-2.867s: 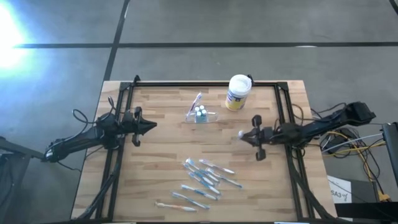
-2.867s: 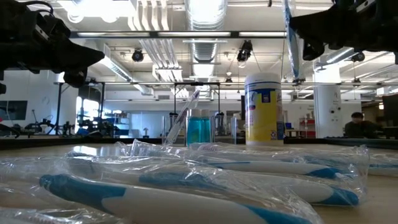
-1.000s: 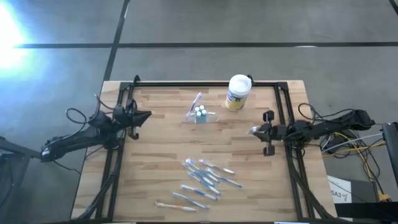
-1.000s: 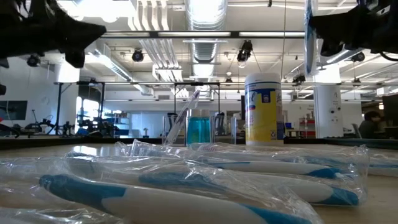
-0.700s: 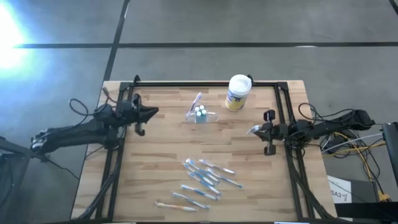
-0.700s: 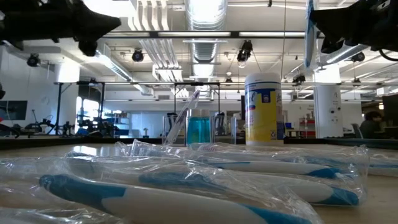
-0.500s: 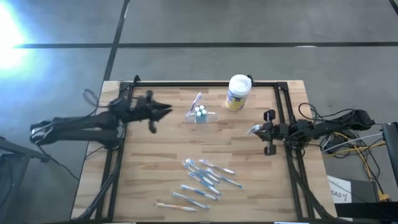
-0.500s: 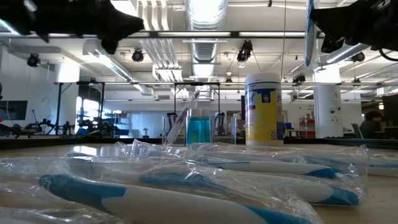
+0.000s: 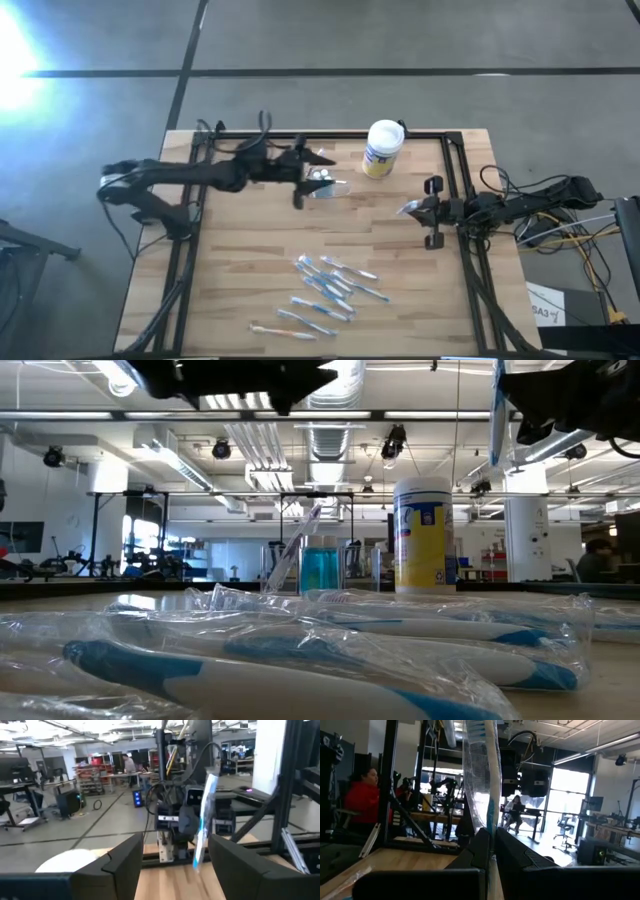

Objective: Pick & Place toothbrushing station
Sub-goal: Put the blue toothbrush into the left section of the transparent organizer

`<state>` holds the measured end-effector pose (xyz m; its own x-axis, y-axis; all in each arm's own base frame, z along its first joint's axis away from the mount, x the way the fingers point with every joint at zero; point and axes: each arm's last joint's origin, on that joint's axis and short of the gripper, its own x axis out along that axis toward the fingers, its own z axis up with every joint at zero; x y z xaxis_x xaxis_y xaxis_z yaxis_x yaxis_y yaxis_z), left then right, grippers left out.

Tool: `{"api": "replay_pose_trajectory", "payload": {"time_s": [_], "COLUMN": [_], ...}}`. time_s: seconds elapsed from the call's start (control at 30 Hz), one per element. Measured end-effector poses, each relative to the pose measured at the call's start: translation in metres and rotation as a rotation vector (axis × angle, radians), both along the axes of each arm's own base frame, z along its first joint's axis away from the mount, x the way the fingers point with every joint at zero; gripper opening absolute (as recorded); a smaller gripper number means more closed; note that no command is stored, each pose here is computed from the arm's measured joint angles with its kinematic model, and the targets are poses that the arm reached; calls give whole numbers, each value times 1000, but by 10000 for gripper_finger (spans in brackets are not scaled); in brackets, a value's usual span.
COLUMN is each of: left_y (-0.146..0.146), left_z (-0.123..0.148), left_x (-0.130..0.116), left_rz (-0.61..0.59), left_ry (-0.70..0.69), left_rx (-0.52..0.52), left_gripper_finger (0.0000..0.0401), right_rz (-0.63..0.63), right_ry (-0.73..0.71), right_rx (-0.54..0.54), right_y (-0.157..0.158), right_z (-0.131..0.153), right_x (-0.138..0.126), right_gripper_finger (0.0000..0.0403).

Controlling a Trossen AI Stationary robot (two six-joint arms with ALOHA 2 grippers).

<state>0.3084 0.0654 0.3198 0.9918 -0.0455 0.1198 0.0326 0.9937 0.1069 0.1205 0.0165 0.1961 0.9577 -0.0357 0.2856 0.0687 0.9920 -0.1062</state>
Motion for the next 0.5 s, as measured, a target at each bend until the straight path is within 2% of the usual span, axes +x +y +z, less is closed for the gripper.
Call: {"api": "replay_pose_trajectory", "payload": {"time_s": [0.3, 0.5], "left_y": [1, 0], "left_z": [-3, -5], "left_x": [74, 117], "left_rz": [-87, -122], "left_ry": [18, 19], "left_rx": [-6, -128], "left_gripper_finger": [230, 230], "right_rz": [-50, -64], "right_ry": [4, 5], "right_rx": [8, 12], "right_y": [-1, -2], "right_z": [0, 0], "right_x": [0, 0], "right_gripper_finger": [13, 13]}}
